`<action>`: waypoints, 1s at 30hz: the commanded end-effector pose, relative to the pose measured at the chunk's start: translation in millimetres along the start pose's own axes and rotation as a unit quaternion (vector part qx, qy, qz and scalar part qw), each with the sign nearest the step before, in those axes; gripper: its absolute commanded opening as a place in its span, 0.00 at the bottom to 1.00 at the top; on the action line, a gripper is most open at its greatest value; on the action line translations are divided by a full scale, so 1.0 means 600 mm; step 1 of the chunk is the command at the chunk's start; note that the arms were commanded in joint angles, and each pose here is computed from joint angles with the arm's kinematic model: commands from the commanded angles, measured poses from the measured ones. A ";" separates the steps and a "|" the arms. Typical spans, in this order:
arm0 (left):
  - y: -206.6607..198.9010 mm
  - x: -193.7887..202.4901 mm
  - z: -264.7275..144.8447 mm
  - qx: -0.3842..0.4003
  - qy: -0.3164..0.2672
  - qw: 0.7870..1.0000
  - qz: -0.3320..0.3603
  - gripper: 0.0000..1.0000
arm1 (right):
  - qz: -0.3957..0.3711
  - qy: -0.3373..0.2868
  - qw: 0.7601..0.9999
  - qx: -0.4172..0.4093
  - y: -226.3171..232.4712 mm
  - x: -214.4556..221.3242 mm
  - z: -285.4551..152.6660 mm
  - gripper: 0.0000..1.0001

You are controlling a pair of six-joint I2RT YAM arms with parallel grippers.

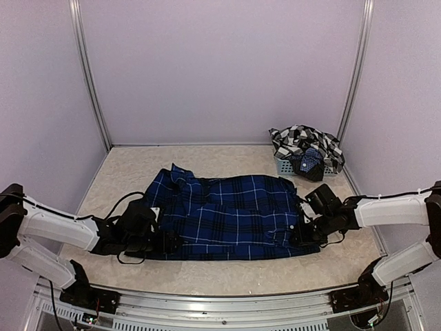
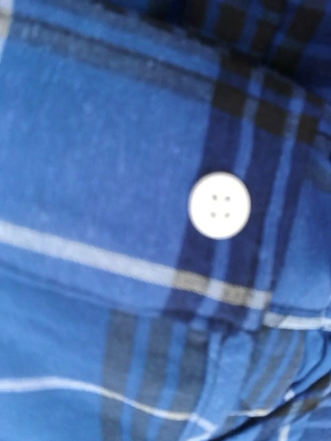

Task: Fold and stack the long sleeve shirts
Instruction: Move the 1/3-folded shirt to the center of the board.

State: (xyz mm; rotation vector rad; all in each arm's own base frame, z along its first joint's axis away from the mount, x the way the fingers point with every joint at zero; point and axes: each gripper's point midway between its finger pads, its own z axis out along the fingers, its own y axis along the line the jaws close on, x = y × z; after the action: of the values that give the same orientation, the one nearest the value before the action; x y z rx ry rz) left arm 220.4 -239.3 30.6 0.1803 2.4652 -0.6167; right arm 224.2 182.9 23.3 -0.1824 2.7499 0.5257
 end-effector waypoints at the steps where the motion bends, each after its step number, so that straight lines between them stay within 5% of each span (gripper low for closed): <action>1: 0.071 0.112 -0.022 -0.075 0.099 0.992 -0.035 0.80 | 0.071 0.085 0.991 0.069 -0.048 0.096 -0.011 0.32; 9: 0.036 0.136 -0.060 -0.059 0.110 0.992 -0.031 0.81 | 0.101 0.095 0.986 0.090 -0.054 0.146 -0.050 0.35; 19: -0.078 -0.053 -0.133 0.021 -0.039 0.999 -0.018 0.87 | 0.036 -0.014 0.997 0.068 0.017 0.014 -0.105 0.42; 30: -0.024 -0.207 -0.066 -0.053 -0.077 0.995 -0.029 0.87 | -0.039 -0.073 0.996 0.035 0.082 -0.082 -0.104 0.44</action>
State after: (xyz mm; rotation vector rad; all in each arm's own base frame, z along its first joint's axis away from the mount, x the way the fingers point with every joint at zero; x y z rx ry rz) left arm 273.9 -235.5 138.9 -0.0180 2.3613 -0.5607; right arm 226.7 193.0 98.4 -0.1433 2.6757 0.3973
